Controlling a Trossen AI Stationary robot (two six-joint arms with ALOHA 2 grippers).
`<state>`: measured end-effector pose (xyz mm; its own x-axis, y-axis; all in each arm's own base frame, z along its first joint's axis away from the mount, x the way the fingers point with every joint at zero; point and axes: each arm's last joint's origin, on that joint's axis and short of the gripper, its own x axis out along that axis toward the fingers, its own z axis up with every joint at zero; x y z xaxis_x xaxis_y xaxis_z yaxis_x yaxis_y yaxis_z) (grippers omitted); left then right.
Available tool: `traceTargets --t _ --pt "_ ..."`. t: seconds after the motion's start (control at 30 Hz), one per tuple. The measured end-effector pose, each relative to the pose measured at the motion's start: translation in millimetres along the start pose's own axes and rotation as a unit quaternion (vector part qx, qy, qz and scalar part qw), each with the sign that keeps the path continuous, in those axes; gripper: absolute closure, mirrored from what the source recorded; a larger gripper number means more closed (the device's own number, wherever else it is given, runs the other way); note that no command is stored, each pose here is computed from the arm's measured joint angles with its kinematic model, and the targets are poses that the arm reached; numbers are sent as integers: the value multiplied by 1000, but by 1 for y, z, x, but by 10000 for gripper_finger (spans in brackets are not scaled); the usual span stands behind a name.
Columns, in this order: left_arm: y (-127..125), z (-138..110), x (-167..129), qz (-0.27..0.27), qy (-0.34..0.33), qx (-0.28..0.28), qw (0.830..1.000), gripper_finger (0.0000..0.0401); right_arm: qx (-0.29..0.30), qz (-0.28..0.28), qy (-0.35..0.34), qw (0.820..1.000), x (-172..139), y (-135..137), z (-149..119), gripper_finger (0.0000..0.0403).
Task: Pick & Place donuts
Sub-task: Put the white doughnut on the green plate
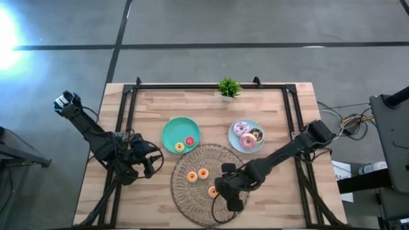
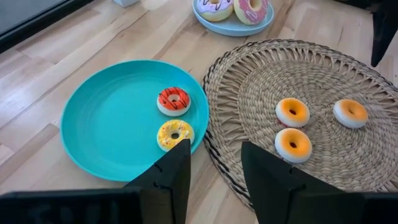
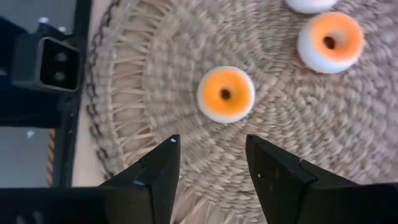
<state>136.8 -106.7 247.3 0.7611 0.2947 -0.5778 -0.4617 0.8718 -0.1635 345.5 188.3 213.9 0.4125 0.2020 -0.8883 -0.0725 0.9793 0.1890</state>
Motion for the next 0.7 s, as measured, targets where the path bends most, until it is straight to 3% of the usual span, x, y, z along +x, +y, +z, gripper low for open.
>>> traceTargets --t 0.27,0.7 --pt "0 0 0 0 0 -5 1000 285 -124 39 -38 991 14 10 -9 227" --pt "0 0 0 2 -2 -7 1000 285 -227 37 -90 969 50 5 -14 232"
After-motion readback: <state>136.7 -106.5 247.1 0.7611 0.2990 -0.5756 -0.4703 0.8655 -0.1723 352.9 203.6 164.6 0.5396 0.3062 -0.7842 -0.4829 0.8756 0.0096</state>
